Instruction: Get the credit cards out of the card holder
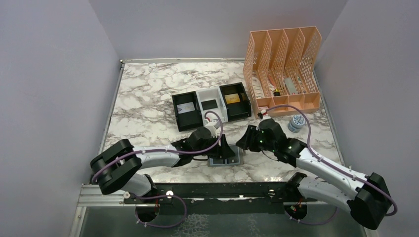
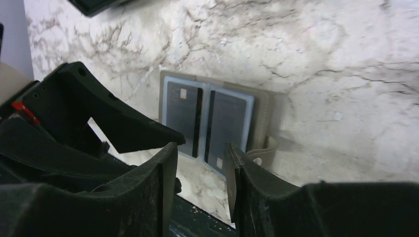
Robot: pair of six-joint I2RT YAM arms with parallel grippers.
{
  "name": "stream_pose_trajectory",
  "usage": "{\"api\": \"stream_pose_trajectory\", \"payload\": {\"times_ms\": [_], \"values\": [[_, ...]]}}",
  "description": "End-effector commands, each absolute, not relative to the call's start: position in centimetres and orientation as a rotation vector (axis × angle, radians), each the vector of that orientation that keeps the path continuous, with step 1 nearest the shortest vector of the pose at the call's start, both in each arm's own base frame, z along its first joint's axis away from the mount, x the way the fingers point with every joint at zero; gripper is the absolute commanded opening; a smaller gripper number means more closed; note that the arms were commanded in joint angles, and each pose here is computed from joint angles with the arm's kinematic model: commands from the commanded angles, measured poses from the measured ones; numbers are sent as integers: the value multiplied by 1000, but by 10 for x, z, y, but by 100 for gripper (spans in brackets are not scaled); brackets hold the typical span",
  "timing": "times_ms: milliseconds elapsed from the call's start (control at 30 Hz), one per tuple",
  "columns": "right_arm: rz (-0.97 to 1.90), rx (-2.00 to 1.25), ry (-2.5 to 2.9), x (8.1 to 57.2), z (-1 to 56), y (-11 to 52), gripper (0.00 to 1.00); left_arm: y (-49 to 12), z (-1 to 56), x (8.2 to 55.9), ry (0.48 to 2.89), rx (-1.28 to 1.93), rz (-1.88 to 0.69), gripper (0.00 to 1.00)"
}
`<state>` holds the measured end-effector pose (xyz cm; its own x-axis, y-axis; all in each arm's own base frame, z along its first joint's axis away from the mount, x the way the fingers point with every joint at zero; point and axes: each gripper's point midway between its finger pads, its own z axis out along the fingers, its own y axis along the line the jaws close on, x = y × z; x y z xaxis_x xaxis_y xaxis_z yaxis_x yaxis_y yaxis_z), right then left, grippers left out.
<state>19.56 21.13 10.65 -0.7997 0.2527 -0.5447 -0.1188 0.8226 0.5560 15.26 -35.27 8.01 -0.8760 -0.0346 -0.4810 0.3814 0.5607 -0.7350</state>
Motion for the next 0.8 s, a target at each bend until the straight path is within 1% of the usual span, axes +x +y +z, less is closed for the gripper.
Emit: {"api": "stream_pose_trajectory", "payload": {"times_ms": [0,100,167,333,433,467,633,700,767], "values": [[974,-58,2373,184,111,242,40,-339,81,160,2317,189,-1211,57],[1004,-106,2387,182,107,249,41,-331,80,162,2313,146,-1180,57],[993,-117,2420,182,101,251,41,-324,79,166,2307,113,-1145,60],[1021,-225,2438,177,89,258,42,-300,76,178,2314,14,-985,81],[1036,-250,2427,178,87,261,42,-280,79,185,2298,-41,-881,95],[1033,-252,2430,178,85,261,42,-274,80,187,2288,-52,-860,99],[888,-201,2572,180,56,251,40,-272,98,192,2231,-24,-917,99],[798,-165,2657,175,36,239,38,-280,103,190,2229,9,-987,99],[779,-153,2686,168,19,234,37,-291,108,187,2228,57,-1052,99]]}}
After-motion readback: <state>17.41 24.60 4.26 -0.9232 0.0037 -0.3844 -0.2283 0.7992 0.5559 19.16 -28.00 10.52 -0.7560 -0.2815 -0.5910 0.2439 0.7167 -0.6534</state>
